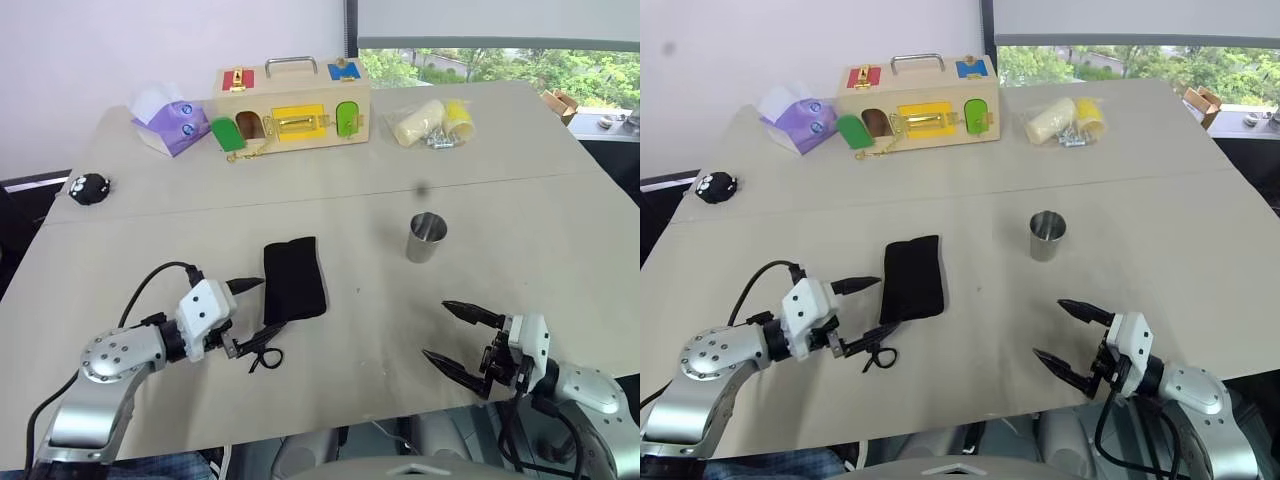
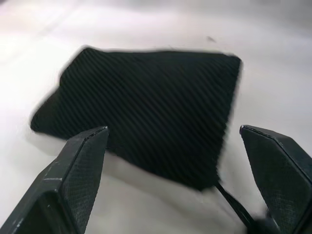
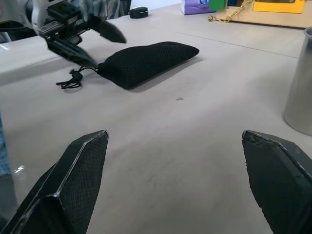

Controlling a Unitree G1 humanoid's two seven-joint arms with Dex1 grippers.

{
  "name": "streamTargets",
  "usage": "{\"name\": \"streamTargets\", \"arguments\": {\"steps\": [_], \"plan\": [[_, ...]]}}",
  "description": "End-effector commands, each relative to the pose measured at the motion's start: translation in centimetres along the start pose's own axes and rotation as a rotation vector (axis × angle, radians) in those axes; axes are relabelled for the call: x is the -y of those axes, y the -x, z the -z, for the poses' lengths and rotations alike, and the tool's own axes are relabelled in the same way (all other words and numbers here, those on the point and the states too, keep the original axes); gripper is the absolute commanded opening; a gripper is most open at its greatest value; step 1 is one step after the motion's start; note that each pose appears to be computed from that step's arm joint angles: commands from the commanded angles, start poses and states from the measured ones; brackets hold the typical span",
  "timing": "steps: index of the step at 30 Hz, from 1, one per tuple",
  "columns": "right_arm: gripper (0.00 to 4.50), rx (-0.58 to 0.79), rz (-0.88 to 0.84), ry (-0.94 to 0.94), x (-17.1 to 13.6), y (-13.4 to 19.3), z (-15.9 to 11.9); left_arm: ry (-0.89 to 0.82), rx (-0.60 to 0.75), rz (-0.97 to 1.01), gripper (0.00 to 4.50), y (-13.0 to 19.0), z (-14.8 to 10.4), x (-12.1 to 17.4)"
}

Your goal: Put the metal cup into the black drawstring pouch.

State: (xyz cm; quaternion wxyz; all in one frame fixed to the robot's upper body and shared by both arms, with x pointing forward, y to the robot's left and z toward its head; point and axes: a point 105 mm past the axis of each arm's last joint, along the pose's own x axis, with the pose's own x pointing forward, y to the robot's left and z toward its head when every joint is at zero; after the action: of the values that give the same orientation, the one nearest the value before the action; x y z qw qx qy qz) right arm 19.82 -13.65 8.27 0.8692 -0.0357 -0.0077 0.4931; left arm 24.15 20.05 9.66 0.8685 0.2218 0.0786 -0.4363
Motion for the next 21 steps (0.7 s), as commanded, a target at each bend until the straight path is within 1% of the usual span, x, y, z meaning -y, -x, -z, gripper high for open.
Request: {"name": "streamTargets", "arguments": {"steps": [1,12,15,16,21], "plan": [[4.43,0.041,0.009,0.040,-0.2,-0.2,-1.0,-0.034,0.006,0.000,4.50,-0.5,0.0,-0.3],[4.43,0.047,0.048,0.046,-0.3,-0.2,-1.3,-0.043,0.032,0.048,4.50,-1.9,0.2,-0.3],[4.50,0.048,0.060,0.043,-0.4,-0.1,-1.4,-0.034,0.051,0.021,3.67,-2.2,0.0,-0.8],[4.50,0.048,0.062,0.043,-0.4,-0.1,-1.4,-0.034,0.053,0.016,3.25,-2.2,-0.1,-1.0],[4.50,0.052,0.073,0.068,0.0,-0.1,-2.0,-0.030,0.066,0.025,0.74,-2.4,-0.2,-1.0]]}}
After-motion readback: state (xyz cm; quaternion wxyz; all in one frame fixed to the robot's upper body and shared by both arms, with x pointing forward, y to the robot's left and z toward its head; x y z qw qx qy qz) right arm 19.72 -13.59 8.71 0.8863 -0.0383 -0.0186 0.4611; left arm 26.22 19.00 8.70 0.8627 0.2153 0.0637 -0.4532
